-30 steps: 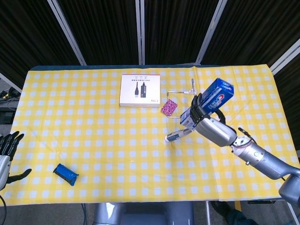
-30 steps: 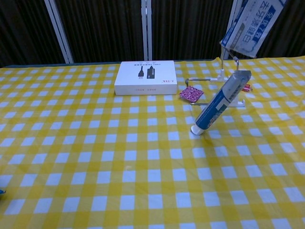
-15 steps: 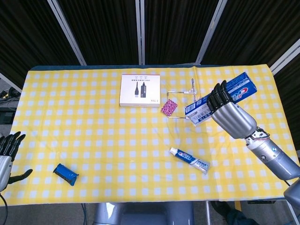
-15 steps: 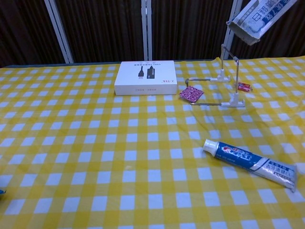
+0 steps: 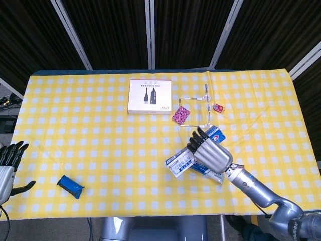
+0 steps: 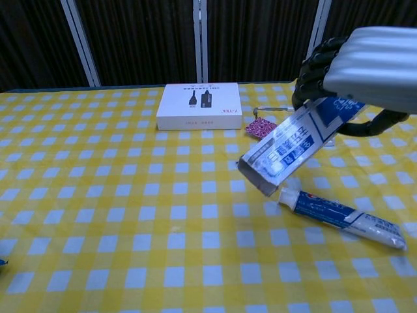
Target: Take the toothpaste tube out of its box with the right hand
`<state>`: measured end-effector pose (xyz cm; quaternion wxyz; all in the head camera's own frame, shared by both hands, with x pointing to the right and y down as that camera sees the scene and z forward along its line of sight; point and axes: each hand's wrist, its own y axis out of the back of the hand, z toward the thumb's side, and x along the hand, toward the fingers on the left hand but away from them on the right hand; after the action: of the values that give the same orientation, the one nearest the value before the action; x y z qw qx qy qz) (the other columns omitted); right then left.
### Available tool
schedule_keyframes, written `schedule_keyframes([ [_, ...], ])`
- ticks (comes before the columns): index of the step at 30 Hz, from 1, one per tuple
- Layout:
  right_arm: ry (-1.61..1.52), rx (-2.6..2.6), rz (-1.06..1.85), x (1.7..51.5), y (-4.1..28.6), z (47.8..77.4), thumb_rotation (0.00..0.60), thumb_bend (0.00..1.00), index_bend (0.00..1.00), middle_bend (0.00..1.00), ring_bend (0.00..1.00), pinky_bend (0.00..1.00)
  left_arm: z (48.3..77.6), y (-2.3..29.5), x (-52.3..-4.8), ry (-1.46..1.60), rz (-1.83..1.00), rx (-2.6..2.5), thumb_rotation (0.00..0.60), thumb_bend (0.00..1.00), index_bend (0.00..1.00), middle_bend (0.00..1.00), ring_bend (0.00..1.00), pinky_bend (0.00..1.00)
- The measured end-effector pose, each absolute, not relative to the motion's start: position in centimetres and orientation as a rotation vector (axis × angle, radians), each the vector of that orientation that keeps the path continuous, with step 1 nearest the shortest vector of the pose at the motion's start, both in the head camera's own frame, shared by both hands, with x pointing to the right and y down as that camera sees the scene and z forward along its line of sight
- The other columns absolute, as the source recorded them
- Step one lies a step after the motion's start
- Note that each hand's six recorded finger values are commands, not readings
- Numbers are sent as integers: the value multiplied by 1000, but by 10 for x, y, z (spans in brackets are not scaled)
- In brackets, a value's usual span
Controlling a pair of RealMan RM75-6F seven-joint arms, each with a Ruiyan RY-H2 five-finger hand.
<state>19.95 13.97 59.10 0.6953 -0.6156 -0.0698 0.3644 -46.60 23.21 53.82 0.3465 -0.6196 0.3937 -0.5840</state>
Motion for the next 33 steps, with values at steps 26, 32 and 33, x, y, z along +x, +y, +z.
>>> schedule_keyframes([
  [26,-400,-1258,1013,328,148,553,600,0,0,0,0,0,529,232,-469,1057,-1487,-1618,600,0,0,0,0,0],
  [32,-568,-1309,1160,387,175,548,600,0,0,0,0,0,527,233,-467,1054,-1480,-1615,600,0,0,0,0,0],
  [33,-605,-1322,1193,396,181,548,600,0,0,0,0,0,527,233,-467,1054,-1479,-1615,600,0,0,0,0,0],
])
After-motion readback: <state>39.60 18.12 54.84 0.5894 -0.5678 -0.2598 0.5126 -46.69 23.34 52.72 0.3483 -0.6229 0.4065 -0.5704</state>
